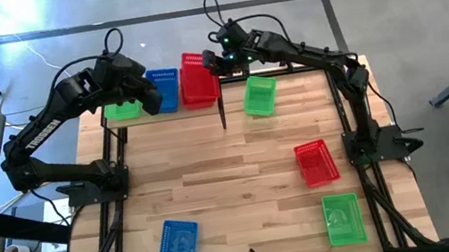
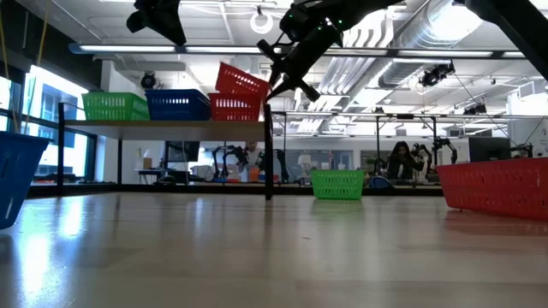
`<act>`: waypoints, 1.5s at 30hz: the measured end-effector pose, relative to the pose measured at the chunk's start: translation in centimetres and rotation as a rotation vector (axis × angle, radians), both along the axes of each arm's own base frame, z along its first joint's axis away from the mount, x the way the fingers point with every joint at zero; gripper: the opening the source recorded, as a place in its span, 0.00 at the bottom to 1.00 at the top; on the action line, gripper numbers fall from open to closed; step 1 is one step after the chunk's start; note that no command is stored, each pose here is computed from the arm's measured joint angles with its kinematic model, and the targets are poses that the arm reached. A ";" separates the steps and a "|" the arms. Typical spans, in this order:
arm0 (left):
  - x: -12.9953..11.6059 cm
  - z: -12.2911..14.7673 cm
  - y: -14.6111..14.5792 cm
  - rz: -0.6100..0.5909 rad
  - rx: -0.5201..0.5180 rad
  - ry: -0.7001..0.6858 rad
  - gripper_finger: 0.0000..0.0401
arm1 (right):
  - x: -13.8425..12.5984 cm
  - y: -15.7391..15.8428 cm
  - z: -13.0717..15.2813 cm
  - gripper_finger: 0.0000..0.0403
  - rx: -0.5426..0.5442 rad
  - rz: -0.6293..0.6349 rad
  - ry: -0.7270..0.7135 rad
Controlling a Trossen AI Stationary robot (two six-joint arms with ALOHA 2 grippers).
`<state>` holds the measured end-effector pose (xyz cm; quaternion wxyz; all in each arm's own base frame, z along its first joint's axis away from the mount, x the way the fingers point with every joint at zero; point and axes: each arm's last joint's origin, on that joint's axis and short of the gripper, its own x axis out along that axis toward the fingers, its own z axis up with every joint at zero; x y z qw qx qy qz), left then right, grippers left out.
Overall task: Stack baskets on shelf by color
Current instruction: Stack the top red bin on top of the red bin on the shelf, then stack the blue bin on top of the blue bin on the shelf
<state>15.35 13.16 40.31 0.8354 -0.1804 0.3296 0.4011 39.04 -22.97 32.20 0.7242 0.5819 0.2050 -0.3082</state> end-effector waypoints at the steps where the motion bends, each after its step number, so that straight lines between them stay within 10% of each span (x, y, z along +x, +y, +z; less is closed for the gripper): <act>1: 0.0 0.0 0.0 0.000 0.000 0.000 0.11 | 0.0 0.0 0.0 0.06 0.000 0.000 0.000; 13: 0.0 0.0 0.0 0.001 0.000 0.001 0.11 | 0.2 -0.2 0.3 0.23 -0.031 -0.004 -0.027; 45: 0.0 0.0 0.0 -0.020 -0.008 -0.004 0.11 | -4.2 3.2 3.7 0.23 -0.150 0.223 0.187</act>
